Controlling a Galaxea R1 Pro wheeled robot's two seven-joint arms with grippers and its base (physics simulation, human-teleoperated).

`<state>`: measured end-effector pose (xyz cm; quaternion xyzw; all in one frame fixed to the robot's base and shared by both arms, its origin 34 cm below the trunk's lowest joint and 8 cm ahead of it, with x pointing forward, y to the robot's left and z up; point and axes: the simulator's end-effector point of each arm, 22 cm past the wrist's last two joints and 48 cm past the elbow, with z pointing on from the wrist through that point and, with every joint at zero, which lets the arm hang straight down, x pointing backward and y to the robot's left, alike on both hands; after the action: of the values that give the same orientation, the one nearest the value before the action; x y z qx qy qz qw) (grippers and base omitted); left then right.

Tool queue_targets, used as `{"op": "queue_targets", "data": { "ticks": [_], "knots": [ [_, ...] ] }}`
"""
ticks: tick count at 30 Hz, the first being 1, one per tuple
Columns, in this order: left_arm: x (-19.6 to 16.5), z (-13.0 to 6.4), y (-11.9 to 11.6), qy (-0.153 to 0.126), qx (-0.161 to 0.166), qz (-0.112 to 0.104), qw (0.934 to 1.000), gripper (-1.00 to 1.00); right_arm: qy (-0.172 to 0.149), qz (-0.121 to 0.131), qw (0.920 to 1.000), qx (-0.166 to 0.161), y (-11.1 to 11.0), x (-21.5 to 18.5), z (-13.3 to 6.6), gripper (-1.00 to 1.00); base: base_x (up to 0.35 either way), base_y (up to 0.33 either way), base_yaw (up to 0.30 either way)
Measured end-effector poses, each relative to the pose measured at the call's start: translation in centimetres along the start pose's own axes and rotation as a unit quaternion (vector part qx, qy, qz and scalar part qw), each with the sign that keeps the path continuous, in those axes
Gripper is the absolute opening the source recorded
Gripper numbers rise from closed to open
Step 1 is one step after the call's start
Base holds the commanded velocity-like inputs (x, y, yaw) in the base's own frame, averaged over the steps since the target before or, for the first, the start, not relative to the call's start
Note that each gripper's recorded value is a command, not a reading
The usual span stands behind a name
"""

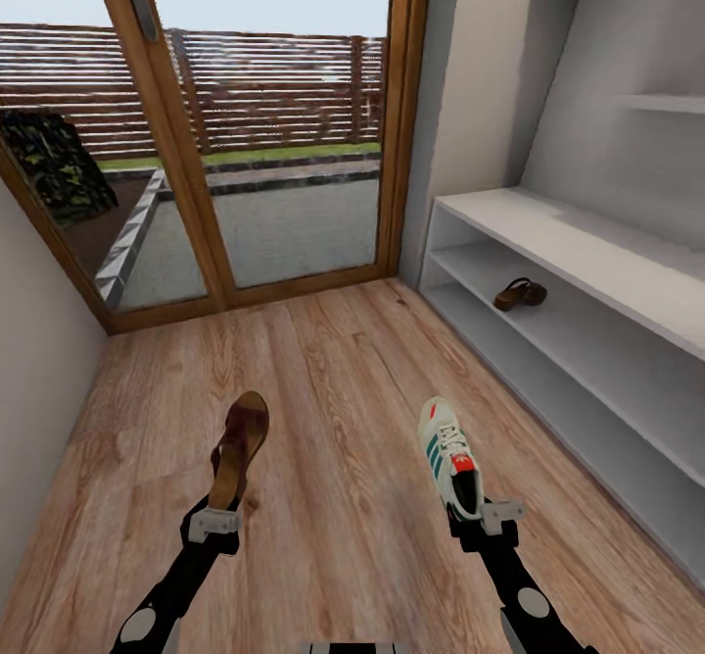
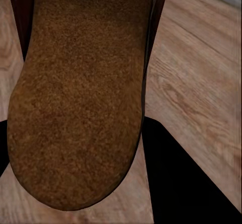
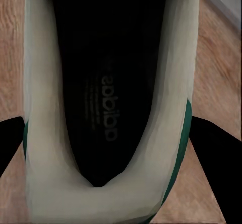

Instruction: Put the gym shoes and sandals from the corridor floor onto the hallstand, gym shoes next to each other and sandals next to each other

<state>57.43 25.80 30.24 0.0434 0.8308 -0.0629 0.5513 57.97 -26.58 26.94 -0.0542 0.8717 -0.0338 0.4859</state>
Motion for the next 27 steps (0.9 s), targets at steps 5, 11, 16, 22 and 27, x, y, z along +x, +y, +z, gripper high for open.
{"op": "queue_targets", "data": {
  "ticks": [5,11,16,22,27],
  "knots": [
    [-0.09,0.0,-0.01,-0.001,0.0,0.0,1.0,-1.0,-0.001,0.0,1.0,0.0,-0.01,-0.12,0.0,-1.0,0.0,0.0,-0.28],
    [-0.2,-0.01,0.03,-0.002,0.0,0.0,1.0,-1.0,-0.002,0.0,1.0,0.0,-0.03,-0.22,-0.01,-1.0,0.0,0.0,-0.278],
    [-0.29,-0.01,0.0,-0.003,0.0,0.0,1.0,-1.0,-0.003,0.0,1.0,0.0,-0.04,-0.29,-0.03,-1.0,0.0,0.0,-0.249],
    [-0.37,-0.02,0.06,-0.004,-0.001,0.0,1.0,-1.0,-0.003,0.0,1.0,0.0,-0.04,-0.38,-0.03,-1.0,0.0,0.0,-0.141],
    [-0.38,-0.02,0.09,-0.004,-0.001,0.0,1.0,-1.0,-0.003,0.0,1.0,0.0,-0.03,-0.36,-0.05,-1.0,0.0,0.0,-0.042]
  ]
}}
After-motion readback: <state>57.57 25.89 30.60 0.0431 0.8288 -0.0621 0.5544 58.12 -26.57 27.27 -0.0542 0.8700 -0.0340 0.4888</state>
